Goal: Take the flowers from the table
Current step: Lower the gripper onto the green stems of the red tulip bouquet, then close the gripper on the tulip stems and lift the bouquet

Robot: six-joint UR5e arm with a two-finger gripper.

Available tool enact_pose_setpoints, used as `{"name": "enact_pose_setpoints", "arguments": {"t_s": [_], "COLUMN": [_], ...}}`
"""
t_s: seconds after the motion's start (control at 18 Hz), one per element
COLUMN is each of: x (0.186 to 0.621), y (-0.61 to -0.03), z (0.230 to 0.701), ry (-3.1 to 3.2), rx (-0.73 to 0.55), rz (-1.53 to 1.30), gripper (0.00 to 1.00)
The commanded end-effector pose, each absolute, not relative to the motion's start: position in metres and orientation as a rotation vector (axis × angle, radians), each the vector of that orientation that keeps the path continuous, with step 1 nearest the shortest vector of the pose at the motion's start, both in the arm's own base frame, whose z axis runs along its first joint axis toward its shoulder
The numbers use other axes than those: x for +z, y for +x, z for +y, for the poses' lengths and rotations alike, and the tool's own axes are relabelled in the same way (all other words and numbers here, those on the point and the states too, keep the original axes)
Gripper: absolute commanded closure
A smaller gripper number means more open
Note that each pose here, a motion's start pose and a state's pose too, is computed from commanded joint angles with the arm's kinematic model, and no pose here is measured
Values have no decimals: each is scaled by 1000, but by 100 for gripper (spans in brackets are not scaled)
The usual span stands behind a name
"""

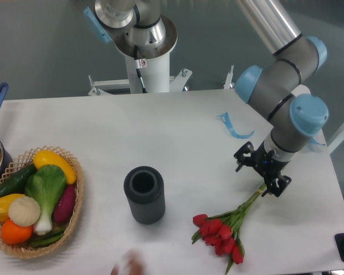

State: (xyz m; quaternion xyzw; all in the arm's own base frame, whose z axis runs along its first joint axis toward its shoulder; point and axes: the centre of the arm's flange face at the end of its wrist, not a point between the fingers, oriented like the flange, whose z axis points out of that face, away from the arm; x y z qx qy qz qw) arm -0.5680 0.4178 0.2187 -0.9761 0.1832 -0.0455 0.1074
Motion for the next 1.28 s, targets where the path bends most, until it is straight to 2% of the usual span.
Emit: {"name": "enact_pose_setpoints", "arguments": {"t_s": [0.11, 0.56, 0.61, 0.72, 0.89, 1.17, 1.28], "x": [212, 201, 200, 200, 197, 198, 199], "y": [-575, -579, -577, -577, -576, -574, -574], "z": [421, 431, 433, 434, 437, 441, 441], "ry": [-2867, -2886, -2900, -2916, -2914, -2915, -2918], "rx": [-73, -63, -59, -57, -27, -22, -19], "rz": [541, 534, 543, 514, 512, 511, 486], "gripper": [0, 1, 5, 19, 22, 46, 58]}}
